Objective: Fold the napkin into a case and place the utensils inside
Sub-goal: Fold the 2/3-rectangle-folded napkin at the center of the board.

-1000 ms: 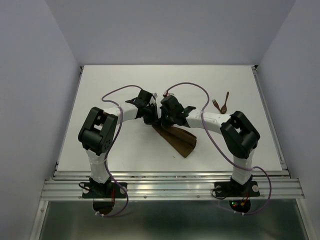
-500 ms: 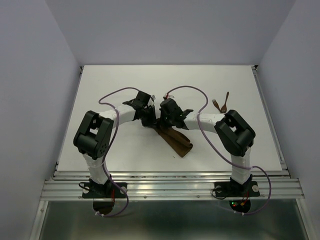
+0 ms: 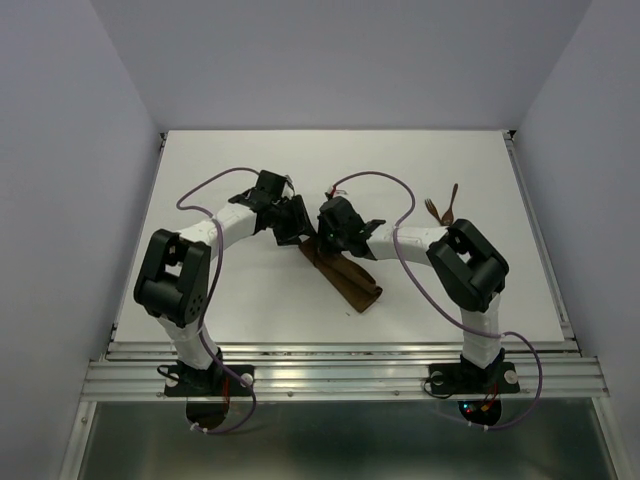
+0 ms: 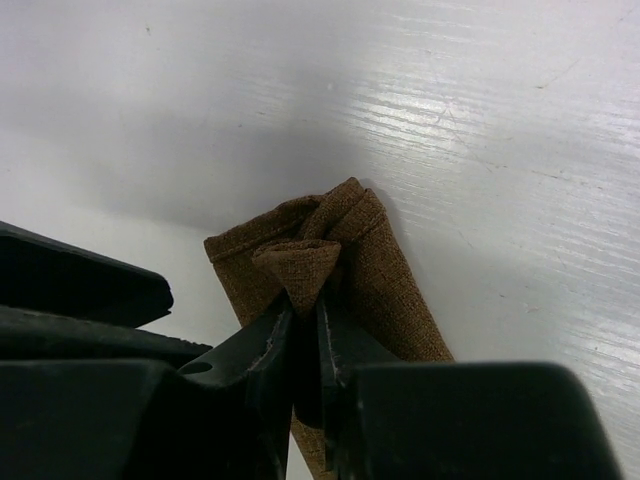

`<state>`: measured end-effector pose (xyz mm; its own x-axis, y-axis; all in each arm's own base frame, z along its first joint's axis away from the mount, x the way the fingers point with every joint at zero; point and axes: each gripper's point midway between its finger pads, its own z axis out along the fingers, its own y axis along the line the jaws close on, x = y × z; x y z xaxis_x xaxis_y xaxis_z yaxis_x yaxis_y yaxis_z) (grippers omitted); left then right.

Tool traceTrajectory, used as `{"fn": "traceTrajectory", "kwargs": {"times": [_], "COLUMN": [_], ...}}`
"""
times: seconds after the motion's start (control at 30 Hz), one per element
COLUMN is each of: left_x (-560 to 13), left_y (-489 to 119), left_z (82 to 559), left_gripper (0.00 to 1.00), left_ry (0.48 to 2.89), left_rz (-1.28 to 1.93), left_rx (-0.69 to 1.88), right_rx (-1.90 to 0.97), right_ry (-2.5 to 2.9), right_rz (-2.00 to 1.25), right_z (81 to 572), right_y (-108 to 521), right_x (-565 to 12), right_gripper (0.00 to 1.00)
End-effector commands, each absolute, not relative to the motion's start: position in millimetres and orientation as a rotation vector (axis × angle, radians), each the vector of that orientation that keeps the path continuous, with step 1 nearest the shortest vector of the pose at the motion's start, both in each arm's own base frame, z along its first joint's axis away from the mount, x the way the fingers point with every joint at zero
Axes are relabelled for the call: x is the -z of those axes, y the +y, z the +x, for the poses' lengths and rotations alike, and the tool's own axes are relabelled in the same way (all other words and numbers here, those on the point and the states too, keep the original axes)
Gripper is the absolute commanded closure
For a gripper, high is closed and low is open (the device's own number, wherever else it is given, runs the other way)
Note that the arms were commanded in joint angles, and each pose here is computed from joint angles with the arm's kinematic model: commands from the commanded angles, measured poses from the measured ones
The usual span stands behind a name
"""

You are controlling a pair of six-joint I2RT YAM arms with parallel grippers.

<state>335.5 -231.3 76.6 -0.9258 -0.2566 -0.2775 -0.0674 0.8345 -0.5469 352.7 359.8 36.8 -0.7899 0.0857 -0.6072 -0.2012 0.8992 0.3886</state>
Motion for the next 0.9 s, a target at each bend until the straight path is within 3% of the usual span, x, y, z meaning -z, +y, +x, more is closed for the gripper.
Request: {"fn": "traceTrajectory", "kwargs": {"times": [0.0, 0.4, 0.63, 0.87], "left_x": [-87.5, -74.5, -59.3, -47.5], "left_y": [-242.1, -257.1, -249.3, -237.7], "left_z": [350.0, 361.1, 359.8, 351.1], "left_gripper": [0.39, 0.40, 0.60, 0.70], "left_ry": [2.627, 2.612, 2.623, 2.645], "left_rz": [-0.259, -0.353, -0.433, -0.466], "left_rx": [0.833, 0.938, 0.900, 0.838], "right_rx": [-0.516, -0.541, -0.555, -0.576], "right_ry": [2.489, 2.479, 2.453, 2.403], "right_rz": [-0.117, -0.137, -0.153, -0.160], "right_z": [335.4, 333.6, 333.5, 335.9], "right_y": [347.4, 349.3, 348.9, 348.7], "right_x": [-8.3, -11.7, -22.5, -47.8], "right_gripper": [0.80, 0.78, 0.78, 0.72]}}
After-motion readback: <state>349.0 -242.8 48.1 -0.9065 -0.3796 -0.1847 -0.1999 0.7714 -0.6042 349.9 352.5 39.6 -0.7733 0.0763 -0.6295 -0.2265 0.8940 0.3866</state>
